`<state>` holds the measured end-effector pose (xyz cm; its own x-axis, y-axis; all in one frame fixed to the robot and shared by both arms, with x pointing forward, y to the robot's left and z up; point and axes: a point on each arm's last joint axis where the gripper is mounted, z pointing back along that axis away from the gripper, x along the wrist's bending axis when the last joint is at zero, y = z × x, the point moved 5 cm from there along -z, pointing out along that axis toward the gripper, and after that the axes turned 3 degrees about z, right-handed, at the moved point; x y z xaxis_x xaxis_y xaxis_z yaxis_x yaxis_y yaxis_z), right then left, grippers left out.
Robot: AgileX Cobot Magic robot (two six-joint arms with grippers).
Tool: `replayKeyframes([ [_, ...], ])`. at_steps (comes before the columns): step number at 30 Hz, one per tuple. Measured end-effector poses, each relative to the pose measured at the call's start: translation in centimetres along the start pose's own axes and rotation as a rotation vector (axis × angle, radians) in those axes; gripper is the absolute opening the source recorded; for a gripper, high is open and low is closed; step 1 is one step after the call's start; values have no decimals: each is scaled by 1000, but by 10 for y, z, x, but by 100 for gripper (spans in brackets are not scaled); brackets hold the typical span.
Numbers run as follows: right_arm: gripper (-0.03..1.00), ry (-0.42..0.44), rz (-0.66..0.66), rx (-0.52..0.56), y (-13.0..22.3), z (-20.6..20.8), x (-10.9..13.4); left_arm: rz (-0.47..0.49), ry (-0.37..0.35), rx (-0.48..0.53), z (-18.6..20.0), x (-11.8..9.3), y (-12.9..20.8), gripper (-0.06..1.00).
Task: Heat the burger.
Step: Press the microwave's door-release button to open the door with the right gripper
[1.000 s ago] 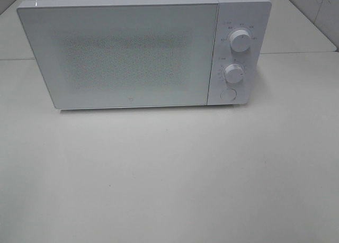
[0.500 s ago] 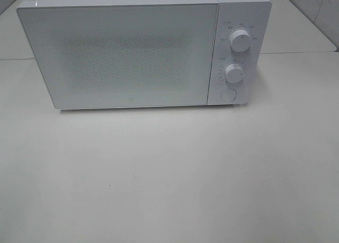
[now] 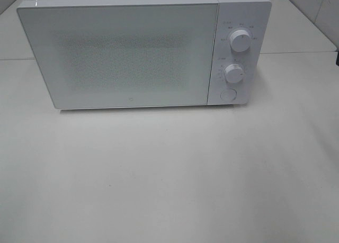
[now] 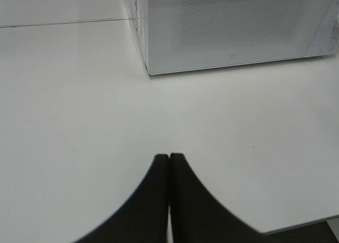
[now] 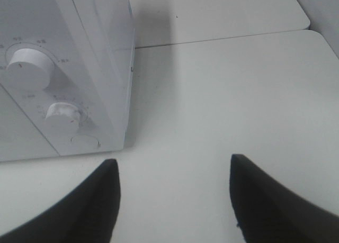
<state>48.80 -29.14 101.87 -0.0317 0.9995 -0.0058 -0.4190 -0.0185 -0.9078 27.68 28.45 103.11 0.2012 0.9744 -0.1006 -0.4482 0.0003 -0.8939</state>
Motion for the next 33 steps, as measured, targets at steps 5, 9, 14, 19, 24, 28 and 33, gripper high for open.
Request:
replayKeyframes([
  [5,60,0,0,-52,0,-30,0,0,0,0,0,0,0,0],
  [9,58,0,0,-68,3,-44,0,-1,0,0,0,0,0,0],
  [14,54,-19,-7,-55,15,-66,6,-1,0,0,0,0,0,0],
  [19,51,-113,22,-56,24,-79,39,-1,0,0,0,0,0,0],
  [24,45,-226,66,-90,31,-85,78,-1,0,0,0,0,0,0],
  [28,31,-290,87,-121,36,-88,101,-1,0,0,0,0,0,0],
  [33,15,-320,83,-120,44,-92,112,-1,0,0,0,0,0,0],
])
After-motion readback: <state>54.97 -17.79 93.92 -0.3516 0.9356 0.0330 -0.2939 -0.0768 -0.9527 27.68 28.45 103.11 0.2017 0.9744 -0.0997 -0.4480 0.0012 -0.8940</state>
